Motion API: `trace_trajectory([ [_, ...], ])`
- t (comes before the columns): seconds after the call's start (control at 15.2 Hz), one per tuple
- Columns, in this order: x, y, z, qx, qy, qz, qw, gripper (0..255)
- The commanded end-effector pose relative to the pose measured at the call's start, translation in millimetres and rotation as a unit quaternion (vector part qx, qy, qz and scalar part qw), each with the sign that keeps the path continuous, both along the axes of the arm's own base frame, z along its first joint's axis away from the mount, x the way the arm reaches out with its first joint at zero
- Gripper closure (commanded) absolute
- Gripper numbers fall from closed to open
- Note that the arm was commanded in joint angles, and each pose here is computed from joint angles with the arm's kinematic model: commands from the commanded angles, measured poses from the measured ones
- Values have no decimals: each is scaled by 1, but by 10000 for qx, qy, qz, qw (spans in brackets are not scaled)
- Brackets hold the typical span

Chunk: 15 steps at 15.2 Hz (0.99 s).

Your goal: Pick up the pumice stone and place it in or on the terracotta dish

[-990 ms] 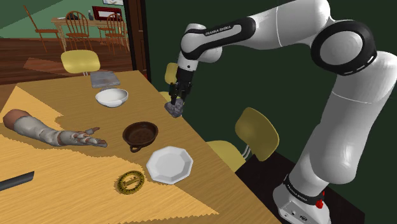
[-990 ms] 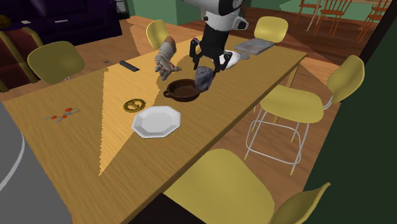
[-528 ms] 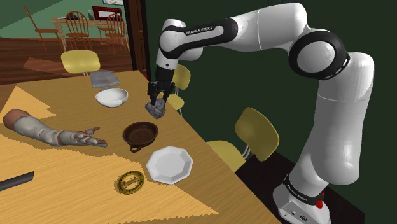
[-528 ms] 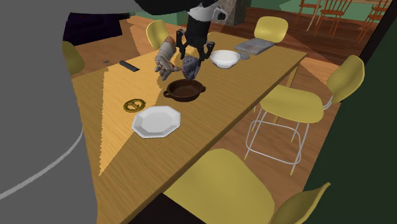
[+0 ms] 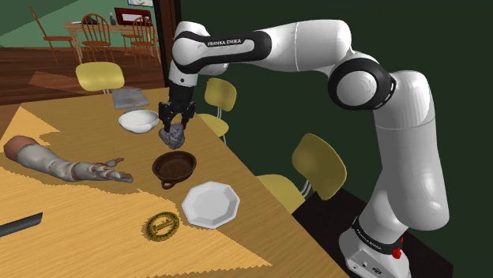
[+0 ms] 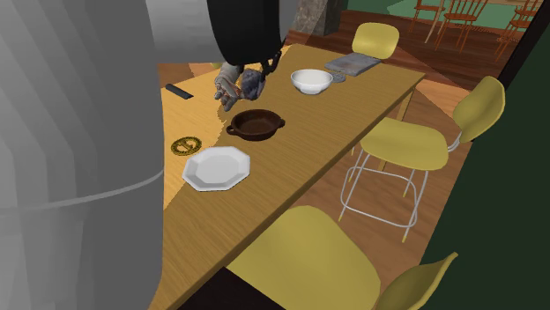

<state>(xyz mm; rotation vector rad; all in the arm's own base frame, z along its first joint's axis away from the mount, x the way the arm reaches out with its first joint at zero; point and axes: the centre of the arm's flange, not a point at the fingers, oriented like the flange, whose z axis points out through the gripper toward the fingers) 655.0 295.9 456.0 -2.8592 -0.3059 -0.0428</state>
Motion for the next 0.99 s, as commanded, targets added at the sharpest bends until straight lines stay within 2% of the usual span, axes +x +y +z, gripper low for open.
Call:
trace_trajectory([
  [0.0,0,1,-10,1,-2,-3,10000,255],
  [0.92,0,1,-84,1,-2,-3,10000,255],
])
